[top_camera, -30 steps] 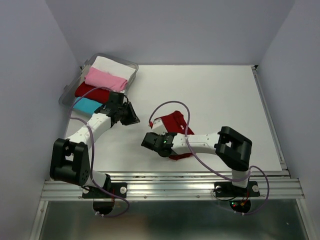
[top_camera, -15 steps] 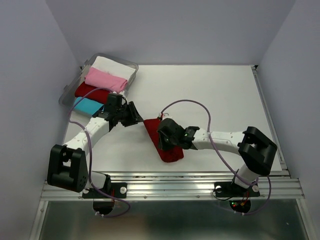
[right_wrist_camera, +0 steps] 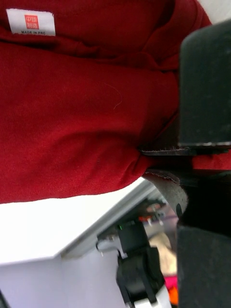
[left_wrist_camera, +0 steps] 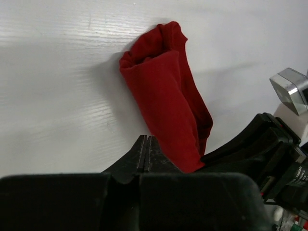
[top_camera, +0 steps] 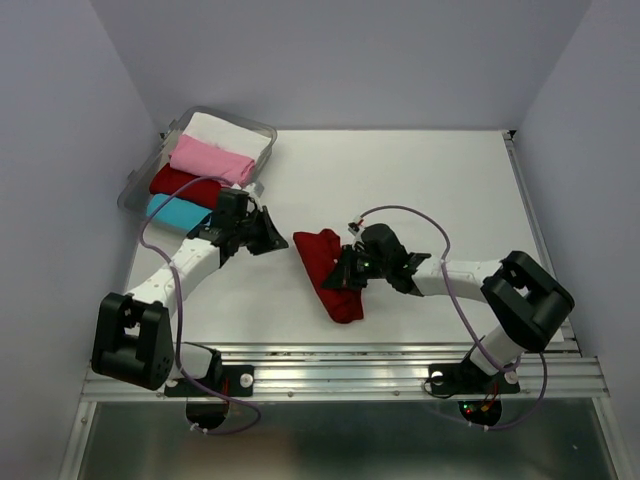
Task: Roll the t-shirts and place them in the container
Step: Roll the T-shirt to the center of the board.
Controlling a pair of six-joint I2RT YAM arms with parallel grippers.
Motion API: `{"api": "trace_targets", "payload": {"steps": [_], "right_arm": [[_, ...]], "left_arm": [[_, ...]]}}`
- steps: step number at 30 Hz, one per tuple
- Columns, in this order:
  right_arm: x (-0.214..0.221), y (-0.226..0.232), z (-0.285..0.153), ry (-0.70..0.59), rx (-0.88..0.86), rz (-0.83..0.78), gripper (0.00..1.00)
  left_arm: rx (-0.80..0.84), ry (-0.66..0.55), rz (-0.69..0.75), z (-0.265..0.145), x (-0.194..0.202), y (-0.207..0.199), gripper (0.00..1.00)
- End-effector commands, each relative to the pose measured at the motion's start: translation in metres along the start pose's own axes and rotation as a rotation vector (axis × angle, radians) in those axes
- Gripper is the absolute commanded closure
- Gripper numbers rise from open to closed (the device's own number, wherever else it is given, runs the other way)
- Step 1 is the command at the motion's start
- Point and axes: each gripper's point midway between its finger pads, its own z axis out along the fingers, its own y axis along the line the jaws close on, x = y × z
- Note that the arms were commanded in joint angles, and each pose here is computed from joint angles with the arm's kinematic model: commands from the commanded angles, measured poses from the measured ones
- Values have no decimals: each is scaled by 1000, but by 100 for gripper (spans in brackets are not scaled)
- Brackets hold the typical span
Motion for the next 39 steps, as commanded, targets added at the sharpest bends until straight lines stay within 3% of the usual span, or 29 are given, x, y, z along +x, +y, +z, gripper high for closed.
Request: {"api": "trace_targets", "payload": {"steps": [1,39], "right_arm": [[-3,37,-16,25,-232,36,99],[-15,-19,-56,81,-386,259,99]], "left_arm": [[67,1,52,3,4,-19,100],[105,130,187,65,19,-76,100]]}}
